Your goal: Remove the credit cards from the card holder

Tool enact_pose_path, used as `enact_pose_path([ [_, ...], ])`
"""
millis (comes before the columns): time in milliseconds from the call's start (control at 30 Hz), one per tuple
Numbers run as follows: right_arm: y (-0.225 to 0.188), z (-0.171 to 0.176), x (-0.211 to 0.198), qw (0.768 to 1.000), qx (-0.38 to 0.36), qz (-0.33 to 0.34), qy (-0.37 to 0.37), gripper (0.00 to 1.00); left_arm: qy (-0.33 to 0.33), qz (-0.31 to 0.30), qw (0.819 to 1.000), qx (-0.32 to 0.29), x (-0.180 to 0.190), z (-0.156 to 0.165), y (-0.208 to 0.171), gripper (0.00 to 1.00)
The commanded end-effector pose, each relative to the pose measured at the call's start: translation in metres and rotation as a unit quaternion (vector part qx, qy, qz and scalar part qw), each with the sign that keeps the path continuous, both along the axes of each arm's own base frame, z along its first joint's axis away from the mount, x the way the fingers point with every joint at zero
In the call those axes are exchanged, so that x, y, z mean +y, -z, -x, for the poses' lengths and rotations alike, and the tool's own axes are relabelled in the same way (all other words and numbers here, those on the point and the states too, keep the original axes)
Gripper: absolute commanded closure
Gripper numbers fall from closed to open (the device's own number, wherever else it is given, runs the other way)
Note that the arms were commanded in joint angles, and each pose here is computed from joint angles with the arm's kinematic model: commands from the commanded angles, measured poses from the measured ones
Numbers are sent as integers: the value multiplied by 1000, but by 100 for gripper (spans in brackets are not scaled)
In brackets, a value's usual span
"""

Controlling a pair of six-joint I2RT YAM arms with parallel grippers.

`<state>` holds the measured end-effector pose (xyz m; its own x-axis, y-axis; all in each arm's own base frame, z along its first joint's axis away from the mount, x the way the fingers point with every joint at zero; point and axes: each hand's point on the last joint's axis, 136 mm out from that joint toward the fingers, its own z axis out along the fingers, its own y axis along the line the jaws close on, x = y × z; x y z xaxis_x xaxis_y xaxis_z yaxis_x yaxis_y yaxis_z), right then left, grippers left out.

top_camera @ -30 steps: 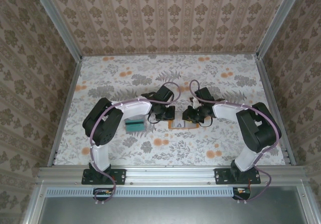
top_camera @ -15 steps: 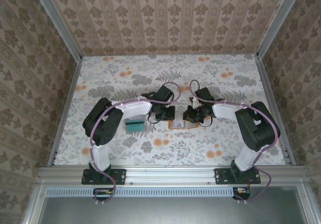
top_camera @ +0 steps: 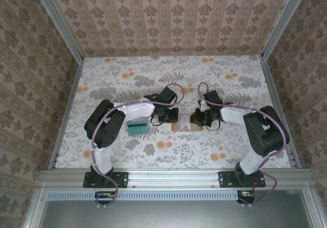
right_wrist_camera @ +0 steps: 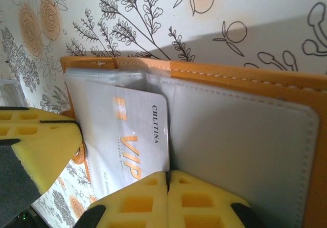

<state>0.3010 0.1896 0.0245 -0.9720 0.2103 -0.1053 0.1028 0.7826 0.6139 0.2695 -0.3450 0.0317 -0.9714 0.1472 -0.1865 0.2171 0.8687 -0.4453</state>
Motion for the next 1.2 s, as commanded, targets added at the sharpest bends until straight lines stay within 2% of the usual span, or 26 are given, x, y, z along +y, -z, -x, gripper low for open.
enact_pose_path([
  [0,2,5,1,1000,7,-9,-1,79,0,-64,997,35,23,14,29,95],
  [267,8,-1,10,999,14,-36,2,76,4,-63,997,36,19,15,30,95],
  [400,9,-1,9,999,15,-33,3,82,4,-65,997,36,20,16,30,95],
  [600,14,3,-11,999,22,-12,24,90,5,-71,997,36,24,16,30,95],
  [1000,3,15,-46,999,18,5,48,90,5,-69,997,34,27,14,30,95],
  [1167,-15,14,-51,999,-9,2,47,92,7,-65,997,30,25,12,27,95],
])
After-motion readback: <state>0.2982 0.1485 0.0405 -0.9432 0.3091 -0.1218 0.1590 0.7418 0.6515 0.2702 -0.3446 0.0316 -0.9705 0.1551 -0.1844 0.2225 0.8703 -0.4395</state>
